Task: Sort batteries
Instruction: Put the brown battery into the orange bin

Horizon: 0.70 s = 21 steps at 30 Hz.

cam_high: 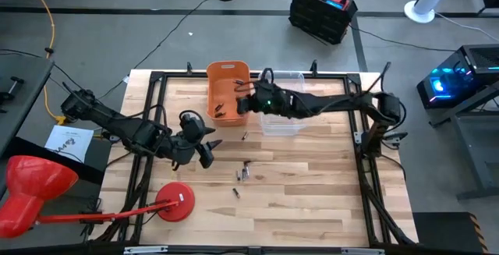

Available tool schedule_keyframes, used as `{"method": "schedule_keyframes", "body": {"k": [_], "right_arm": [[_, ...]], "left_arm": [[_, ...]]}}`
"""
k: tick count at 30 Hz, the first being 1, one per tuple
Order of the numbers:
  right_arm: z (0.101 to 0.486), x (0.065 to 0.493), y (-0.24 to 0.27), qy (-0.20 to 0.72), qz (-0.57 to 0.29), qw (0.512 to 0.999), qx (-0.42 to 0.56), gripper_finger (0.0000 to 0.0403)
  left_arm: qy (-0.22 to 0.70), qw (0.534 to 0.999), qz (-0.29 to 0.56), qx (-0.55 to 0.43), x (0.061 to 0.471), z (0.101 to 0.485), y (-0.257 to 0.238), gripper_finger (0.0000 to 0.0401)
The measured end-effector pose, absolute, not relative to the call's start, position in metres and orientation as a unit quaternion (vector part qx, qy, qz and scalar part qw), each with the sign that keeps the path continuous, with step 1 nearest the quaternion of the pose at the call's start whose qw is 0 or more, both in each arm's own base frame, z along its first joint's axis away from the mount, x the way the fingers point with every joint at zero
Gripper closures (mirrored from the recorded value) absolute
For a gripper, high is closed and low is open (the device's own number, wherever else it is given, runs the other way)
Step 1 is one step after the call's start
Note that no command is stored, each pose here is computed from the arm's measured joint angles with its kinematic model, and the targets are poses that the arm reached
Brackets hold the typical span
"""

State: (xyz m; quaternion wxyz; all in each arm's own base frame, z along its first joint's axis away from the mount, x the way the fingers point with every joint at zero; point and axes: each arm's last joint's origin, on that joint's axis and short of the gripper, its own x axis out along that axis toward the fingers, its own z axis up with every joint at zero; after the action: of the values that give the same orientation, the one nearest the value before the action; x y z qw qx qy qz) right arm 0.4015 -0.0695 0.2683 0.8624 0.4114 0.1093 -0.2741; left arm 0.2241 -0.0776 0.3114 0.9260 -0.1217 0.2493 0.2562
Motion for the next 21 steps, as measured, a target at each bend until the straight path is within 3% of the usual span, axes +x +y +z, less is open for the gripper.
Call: {"method": "schedule_keyframes", "body": {"k": [11, 16, 21], "right_arm": [[0.274, 0.4, -0.072, 0.139, -0.209, 0.894, 0.371, 0.0246], [0.292, 0.395, -0.051, 0.175, -0.052, 0.922, 0.342, 0.0235], [0.278, 0.389, 0.003, 0.293, 0.061, 0.911, 0.283, 0.0234]], "left_arm": [[0.241, 0.928, 0.253, -0.131, 0.226, 0.313, -0.078, 0.0192], [0.242, 0.927, 0.257, -0.128, 0.227, 0.313, -0.076, 0.0192], [0.241, 0.925, 0.263, -0.129, 0.228, 0.313, -0.072, 0.0192]]}}
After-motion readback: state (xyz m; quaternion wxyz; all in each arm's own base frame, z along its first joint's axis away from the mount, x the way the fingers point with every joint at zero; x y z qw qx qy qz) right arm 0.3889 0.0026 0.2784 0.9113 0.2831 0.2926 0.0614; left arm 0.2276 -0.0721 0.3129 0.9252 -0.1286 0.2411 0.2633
